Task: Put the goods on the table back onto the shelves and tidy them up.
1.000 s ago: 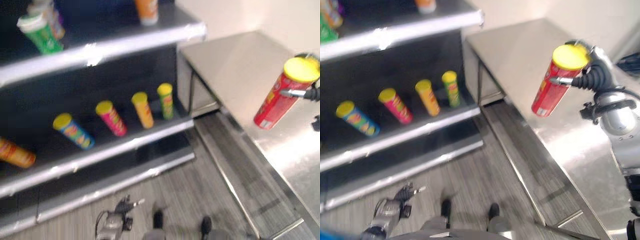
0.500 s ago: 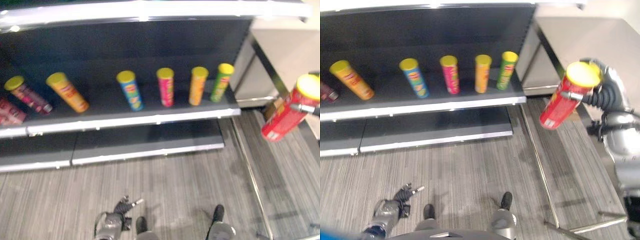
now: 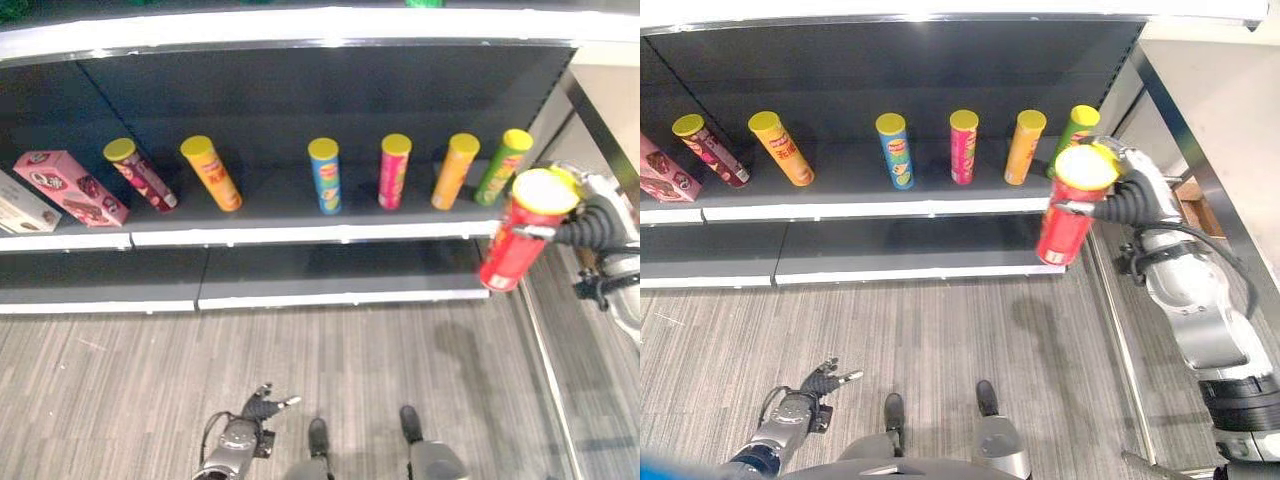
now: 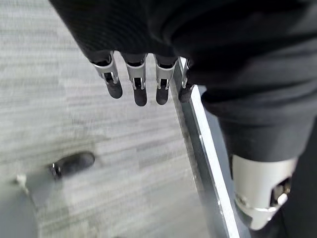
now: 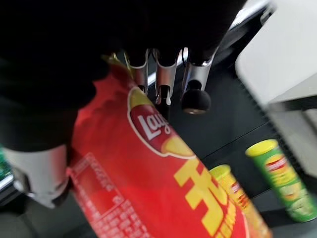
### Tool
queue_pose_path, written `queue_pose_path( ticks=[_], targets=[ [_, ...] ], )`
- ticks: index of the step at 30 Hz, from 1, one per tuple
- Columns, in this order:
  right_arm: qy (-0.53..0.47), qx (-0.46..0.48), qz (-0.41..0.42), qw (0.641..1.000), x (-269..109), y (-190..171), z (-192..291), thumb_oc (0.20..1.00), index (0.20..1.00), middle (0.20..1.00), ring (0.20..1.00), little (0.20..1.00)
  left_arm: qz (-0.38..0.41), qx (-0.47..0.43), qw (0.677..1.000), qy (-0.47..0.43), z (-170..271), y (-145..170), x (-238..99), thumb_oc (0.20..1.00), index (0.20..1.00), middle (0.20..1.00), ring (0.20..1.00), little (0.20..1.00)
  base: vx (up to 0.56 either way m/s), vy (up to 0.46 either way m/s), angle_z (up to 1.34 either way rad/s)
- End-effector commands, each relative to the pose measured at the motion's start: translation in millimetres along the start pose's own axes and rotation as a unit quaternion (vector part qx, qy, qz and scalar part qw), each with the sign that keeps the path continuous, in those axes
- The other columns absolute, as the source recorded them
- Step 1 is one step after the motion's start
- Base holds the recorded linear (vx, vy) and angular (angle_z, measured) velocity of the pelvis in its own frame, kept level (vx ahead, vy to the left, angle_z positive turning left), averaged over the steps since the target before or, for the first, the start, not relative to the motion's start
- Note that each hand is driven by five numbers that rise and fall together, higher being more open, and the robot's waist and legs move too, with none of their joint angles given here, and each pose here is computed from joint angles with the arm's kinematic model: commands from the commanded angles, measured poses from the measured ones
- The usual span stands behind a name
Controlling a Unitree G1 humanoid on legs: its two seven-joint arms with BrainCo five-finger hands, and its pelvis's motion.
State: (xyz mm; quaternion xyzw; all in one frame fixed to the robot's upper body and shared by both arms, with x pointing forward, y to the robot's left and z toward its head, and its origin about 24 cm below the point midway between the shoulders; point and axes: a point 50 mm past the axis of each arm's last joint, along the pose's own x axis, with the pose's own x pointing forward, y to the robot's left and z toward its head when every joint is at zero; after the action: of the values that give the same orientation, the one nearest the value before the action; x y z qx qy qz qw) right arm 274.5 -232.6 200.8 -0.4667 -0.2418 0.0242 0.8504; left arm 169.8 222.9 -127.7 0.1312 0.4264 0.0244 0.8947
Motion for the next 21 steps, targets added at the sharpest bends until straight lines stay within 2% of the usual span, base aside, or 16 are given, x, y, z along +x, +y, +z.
queue_pose_path(
  ticks=[1,11,16,21],
  targets=[
    [-0.073,-0.016,-0.031,0.997,13,-23,26,0.200,0.200,0.200,0.200,0.200,0.020,0.038,0.999,-0.031,18,24,3,1.000,1.000,1.000,1.000,1.000,0.10,-0.021,0.19],
    [-0.109,-0.036,0.010,0.993,34,-19,41,0.200,0.200,0.200,0.200,0.200,0.021,-0.029,0.998,-0.050,17,23,-2,1.000,1.000,1.000,1.000,1.000,0.09,-0.094,0.43],
    [-0.107,-0.034,0.022,0.993,37,-14,41,0.200,0.200,0.200,0.200,0.200,0.018,-0.048,0.998,-0.044,11,19,-4,1.000,1.000,1.000,1.000,1.000,0.20,0.118,0.50],
    [-0.069,-0.042,-0.005,0.997,29,-22,24,0.200,0.200,0.200,0.200,0.200,0.032,-0.053,0.997,-0.055,10,31,-8,1.000,1.000,1.000,1.000,1.000,0.31,0.212,0.32]
  ],
)
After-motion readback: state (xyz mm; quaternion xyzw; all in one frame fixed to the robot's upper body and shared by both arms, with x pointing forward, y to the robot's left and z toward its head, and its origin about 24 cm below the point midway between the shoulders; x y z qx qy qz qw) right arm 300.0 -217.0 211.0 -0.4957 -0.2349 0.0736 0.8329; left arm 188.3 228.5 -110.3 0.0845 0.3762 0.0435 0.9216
